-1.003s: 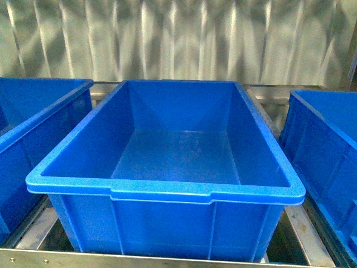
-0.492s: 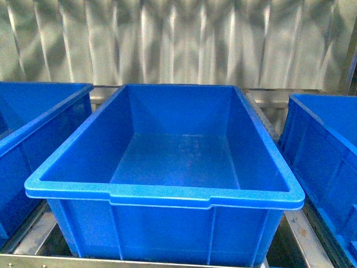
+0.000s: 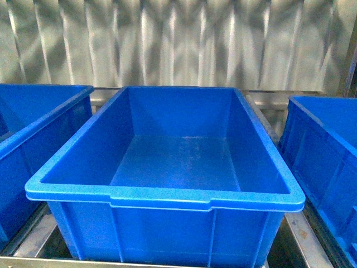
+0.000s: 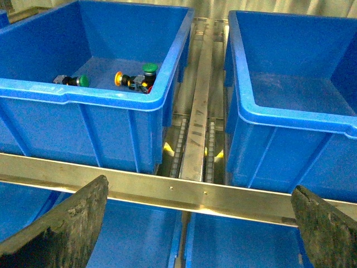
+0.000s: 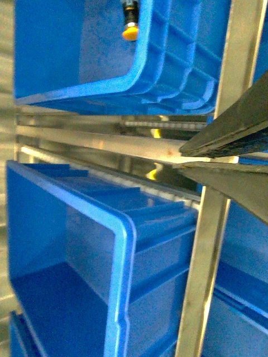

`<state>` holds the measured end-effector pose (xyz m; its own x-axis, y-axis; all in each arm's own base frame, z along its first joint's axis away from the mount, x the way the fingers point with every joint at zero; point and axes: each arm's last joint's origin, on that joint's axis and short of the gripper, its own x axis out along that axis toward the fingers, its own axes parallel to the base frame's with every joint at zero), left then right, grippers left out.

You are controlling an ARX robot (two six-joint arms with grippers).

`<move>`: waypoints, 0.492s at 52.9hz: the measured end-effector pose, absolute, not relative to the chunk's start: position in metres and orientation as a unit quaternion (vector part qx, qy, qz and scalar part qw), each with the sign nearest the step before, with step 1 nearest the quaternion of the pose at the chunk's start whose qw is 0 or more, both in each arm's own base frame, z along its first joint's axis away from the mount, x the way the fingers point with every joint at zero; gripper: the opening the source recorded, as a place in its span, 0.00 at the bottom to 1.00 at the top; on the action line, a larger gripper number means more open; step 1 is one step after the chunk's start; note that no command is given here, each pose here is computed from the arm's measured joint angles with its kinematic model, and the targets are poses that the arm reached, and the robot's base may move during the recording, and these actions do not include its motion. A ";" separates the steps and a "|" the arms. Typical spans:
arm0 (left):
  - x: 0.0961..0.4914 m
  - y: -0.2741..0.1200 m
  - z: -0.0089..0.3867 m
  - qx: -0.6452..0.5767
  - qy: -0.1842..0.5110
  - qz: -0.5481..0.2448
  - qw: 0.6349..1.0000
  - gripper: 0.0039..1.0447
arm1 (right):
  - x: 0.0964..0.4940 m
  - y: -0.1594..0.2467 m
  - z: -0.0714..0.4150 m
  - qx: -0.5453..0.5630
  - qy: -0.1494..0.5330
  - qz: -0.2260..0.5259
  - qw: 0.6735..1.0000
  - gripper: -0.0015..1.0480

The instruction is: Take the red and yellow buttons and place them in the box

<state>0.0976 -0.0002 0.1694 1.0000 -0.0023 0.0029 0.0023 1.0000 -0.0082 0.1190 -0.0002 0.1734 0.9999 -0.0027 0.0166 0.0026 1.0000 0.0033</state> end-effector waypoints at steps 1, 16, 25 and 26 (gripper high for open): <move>0.098 0.000 0.169 -0.004 -0.001 -0.001 1.000 0.93 | 0.119 0.000 0.174 0.002 -0.010 -0.001 1.000 0.03; 0.098 0.000 0.169 -0.004 -0.001 -0.001 1.000 0.93 | 0.113 0.000 0.174 0.002 -0.011 -0.001 1.000 0.03; 0.098 0.000 0.169 -0.004 -0.001 -0.001 1.000 0.93 | 0.110 0.000 0.174 0.002 -0.011 -0.001 1.000 0.03; 0.098 0.000 0.169 -0.004 -0.001 -0.001 1.000 0.93 | 0.109 0.000 0.174 0.002 -0.011 -0.001 1.000 0.03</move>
